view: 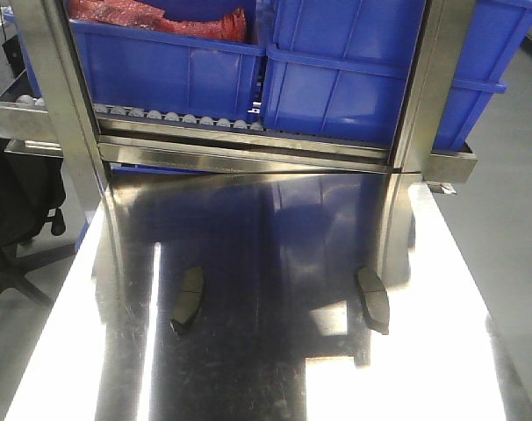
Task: Move and align brake pads A on conveyor
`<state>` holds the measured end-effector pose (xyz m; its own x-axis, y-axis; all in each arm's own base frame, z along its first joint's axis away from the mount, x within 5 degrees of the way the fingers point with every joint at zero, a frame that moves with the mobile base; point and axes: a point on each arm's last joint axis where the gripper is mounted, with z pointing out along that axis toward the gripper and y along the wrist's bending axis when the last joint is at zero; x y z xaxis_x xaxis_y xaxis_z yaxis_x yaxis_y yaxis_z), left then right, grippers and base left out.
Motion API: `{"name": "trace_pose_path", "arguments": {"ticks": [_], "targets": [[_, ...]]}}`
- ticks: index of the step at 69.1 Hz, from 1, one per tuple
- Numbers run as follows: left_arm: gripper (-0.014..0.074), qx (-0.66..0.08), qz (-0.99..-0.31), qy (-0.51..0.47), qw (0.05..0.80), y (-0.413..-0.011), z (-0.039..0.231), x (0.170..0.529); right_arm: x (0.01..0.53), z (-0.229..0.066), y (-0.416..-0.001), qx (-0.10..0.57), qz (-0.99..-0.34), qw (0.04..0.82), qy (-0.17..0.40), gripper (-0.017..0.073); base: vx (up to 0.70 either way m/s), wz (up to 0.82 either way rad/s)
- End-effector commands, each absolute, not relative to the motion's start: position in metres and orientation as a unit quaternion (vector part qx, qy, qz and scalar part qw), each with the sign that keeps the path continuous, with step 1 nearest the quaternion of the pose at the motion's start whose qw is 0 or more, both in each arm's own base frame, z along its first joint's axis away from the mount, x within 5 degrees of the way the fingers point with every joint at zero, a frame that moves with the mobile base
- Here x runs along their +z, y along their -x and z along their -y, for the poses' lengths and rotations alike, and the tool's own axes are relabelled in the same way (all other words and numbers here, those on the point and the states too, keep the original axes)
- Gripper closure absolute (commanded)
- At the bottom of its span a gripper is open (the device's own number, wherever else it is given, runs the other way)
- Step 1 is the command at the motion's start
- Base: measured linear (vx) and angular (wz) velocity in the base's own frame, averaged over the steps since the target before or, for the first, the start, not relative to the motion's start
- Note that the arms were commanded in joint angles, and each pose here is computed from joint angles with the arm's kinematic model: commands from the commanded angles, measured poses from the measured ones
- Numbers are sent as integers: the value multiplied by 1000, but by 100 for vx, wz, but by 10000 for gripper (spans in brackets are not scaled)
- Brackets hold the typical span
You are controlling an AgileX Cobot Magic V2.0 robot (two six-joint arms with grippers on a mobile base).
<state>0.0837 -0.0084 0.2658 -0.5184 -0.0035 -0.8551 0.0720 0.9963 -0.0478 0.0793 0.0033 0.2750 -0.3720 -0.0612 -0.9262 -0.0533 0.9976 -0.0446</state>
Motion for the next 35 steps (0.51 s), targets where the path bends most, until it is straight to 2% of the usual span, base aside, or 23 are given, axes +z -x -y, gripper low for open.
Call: {"name": "trace_pose_path", "arguments": {"ticks": [1,35], "targets": [[493,-47,-841,-18,539,-88,10,282,293,-2,-82,-10,-793,609,25,480,0,0],[493,-47,-841,-18,539,-88,10,282,293,-2,-82,-10,-793,609,25,480,0,0]]}}
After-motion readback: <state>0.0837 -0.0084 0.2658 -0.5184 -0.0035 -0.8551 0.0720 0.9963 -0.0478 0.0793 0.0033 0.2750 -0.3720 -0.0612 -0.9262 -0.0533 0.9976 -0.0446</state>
